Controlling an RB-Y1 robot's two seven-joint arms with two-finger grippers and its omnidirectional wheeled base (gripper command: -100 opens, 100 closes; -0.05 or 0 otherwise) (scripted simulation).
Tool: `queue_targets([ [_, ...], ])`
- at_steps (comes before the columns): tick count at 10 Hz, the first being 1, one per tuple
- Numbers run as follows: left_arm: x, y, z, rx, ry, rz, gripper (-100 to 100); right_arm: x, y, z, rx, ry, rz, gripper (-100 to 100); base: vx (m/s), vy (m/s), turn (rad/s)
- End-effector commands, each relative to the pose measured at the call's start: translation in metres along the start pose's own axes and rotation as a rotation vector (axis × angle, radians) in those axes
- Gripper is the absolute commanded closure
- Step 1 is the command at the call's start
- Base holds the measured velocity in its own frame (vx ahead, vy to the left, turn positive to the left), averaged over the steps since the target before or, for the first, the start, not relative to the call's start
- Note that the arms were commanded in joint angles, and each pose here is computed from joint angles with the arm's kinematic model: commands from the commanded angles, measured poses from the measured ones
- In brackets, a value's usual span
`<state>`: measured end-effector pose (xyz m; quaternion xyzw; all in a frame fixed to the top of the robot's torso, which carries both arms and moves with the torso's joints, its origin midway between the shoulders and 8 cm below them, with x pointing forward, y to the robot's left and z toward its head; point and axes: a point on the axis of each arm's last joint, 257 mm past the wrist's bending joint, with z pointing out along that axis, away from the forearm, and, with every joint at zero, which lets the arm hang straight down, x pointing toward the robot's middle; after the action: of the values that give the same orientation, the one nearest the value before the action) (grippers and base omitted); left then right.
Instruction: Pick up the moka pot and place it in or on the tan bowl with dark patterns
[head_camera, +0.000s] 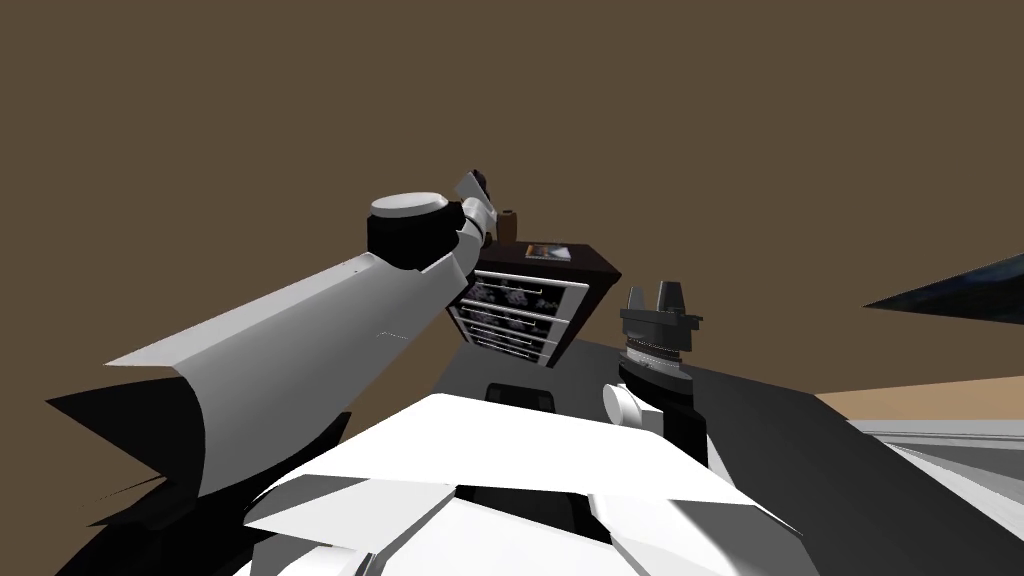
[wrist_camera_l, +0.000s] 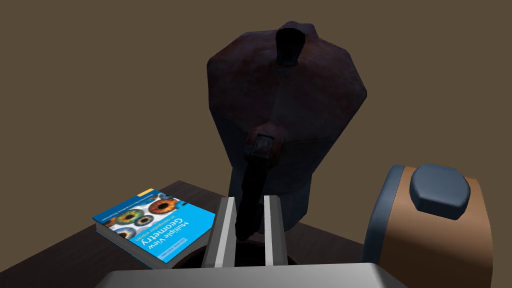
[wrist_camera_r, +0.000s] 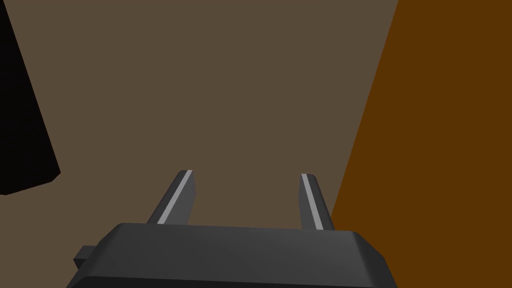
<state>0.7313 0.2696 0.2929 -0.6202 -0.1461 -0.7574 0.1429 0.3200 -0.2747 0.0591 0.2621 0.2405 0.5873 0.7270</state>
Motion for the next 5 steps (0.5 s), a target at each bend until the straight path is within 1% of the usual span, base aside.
queue_targets([
  [1, -0.02, -0.015, 0.003, 0.038, -0.041, 0.024, 100, 0.0, 0.0, 0.0, 0.0, 0.0, 0.0, 0, 0.162, 0.075, -0.043],
  [2, -0.031, -0.021, 0.003, 0.056, -0.064, 0.035, 100, 0.0, 0.0, 0.0, 0.0, 0.0, 0.0, 0, 0.161, 0.043, -0.04],
  [3, -0.031, -0.021, 0.003, 0.056, -0.064, 0.035, 100, 0.0, 0.0, 0.0, 0.0, 0.0, 0.0, 0, 0.106, 0.019, -0.008],
  [4, -0.049, -0.027, 0.002, 0.078, -0.1, 0.054, 100, 0.0, 0.0, 0.0, 0.0, 0.0, 0.0, 0, 0.103, 0.031, -0.035],
  [5, -0.049, -0.027, 0.002, 0.078, -0.1, 0.054, 100, 0.0, 0.0, 0.0, 0.0, 0.0, 0.0, 0, 0.081, 0.036, -0.022],
])
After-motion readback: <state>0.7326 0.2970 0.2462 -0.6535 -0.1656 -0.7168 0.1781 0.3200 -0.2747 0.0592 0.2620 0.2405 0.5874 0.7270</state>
